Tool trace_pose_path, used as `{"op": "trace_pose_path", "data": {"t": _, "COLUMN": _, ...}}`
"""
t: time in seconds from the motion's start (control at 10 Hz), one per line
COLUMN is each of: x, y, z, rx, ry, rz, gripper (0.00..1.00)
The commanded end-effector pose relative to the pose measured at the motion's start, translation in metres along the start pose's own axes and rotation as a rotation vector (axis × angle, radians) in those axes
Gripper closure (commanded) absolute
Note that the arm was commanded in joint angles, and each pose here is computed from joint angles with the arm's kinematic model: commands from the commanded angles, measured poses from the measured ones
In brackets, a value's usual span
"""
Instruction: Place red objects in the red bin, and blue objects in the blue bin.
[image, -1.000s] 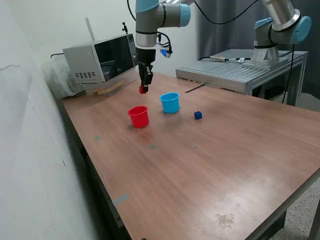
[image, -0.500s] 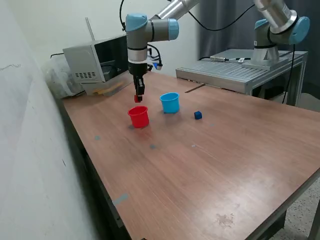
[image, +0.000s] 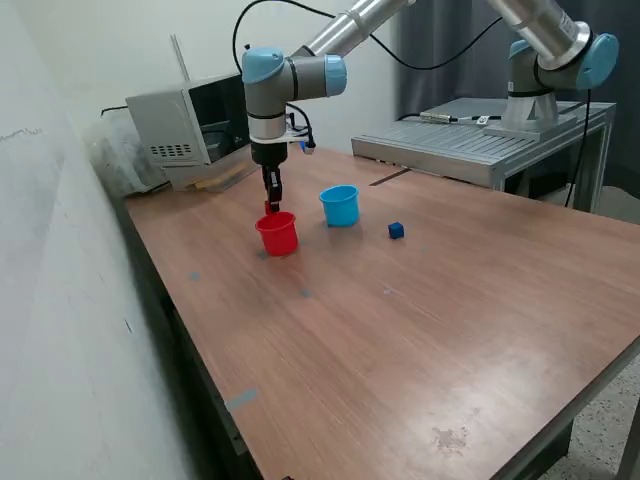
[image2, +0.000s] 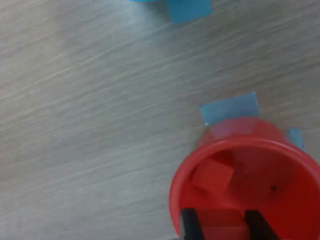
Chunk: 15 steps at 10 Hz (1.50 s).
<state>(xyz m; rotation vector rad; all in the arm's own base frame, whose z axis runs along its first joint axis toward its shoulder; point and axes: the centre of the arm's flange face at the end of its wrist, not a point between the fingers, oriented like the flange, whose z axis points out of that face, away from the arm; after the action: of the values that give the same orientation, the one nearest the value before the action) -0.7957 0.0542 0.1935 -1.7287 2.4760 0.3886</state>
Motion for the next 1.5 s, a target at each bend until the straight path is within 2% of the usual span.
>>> {"op": "trace_pose_path", "data": {"t": 0.0, "x": 0.002, "y": 0.001, "z": 0.013, "rx": 0.013, "ry": -0.002, "rz": 0.001, "gripper": 1.00}}
{"op": "trace_pose_path", "data": {"t": 0.1, "x": 0.003, "y": 0.001, "z": 0.014, "rx": 0.014, "ry": 0.000, "rz": 0.003, "gripper": 1.00}}
{"op": "trace_pose_path", "data": {"t": 0.2, "x": 0.003, "y": 0.001, "z": 0.014, "rx": 0.014, "ry": 0.000, "rz": 0.005, "gripper": 0.00}}
{"op": "trace_pose_path", "data": {"t": 0.7, "x": 0.015, "y": -0.008, "z": 0.006, "rx": 0.014, "ry": -0.001, "rz": -0.015, "gripper": 0.00}}
{"op": "trace_pose_path", "data": {"t": 1.2, "x": -0.029, "y": -0.085, "z": -0.139, "rx": -0.065, "ry": 0.021, "rz": -0.011, "gripper": 0.00}}
{"op": "trace_pose_path", "data": {"t": 1.4, "x": -0.047, "y": -0.138, "z": -0.166, "rx": -0.016, "ry": 0.019, "rz": -0.018, "gripper": 0.00}}
